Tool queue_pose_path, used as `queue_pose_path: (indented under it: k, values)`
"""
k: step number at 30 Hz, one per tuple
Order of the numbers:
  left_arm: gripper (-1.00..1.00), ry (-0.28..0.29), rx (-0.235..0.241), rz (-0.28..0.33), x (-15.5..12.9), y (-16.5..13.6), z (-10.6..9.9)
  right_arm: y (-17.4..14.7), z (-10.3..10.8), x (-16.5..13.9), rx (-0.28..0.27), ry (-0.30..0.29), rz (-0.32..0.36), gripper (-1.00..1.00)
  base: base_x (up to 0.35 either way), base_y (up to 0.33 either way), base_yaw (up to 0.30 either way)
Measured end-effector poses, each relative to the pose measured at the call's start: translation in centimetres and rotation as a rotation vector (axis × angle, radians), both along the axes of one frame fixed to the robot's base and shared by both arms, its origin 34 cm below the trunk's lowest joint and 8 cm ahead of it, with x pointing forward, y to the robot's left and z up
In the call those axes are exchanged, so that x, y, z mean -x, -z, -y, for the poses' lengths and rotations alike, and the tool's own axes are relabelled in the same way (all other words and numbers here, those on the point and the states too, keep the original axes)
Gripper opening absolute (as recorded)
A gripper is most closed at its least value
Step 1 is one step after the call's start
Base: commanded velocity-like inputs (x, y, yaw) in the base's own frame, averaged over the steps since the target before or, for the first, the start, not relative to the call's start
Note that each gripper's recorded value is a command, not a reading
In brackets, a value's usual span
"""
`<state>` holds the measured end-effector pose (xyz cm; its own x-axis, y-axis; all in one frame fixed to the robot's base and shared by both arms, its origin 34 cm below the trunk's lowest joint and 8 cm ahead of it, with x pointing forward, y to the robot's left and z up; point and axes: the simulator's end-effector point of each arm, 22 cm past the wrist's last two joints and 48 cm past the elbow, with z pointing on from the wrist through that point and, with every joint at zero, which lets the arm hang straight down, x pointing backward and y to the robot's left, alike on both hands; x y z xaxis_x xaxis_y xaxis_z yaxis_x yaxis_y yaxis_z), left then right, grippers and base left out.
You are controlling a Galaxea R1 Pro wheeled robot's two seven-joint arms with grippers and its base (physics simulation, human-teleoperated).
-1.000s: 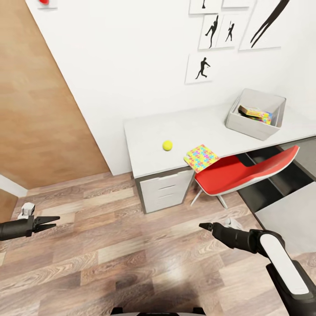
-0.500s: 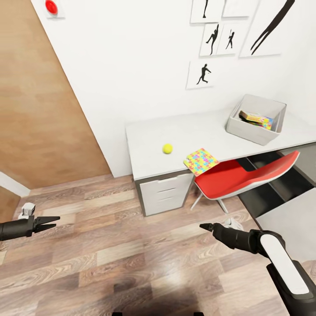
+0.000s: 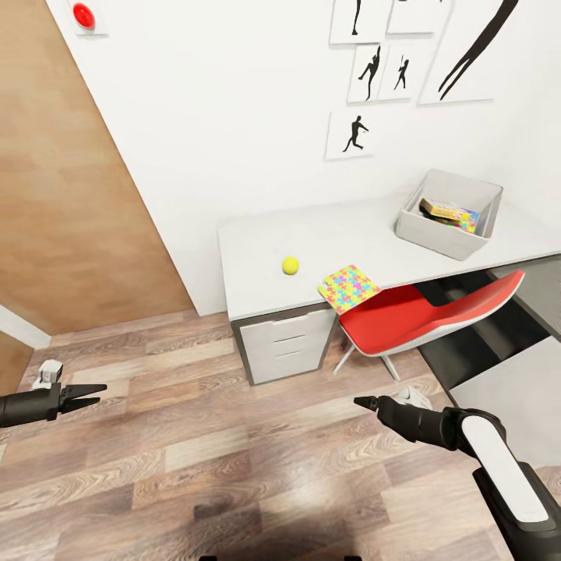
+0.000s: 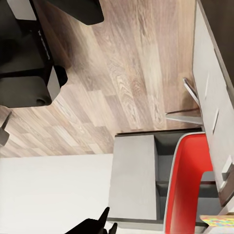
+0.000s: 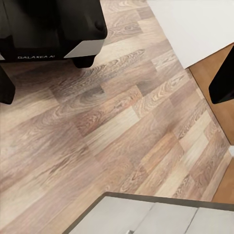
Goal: Put all the toys in the child's room - the three board games (two on the bed and one on the table), the two jigsaw puzzles on the table, and the tennis ball on the table - inside the toy box on the table in the child's room.
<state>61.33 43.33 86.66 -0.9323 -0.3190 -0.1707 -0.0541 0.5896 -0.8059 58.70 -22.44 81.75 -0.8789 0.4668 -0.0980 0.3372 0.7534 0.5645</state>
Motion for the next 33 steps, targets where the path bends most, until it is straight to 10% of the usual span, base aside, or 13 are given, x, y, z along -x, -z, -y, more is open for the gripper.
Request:
queue_pose_path:
  k: [33]
  values:
    - [1.00,0.000,0.000,0.044,-0.5,-2.2,0.0,-1.6,0.6,-0.8,0.056,-0.004,0.051,1.00,0.011,-0.070,0.000]
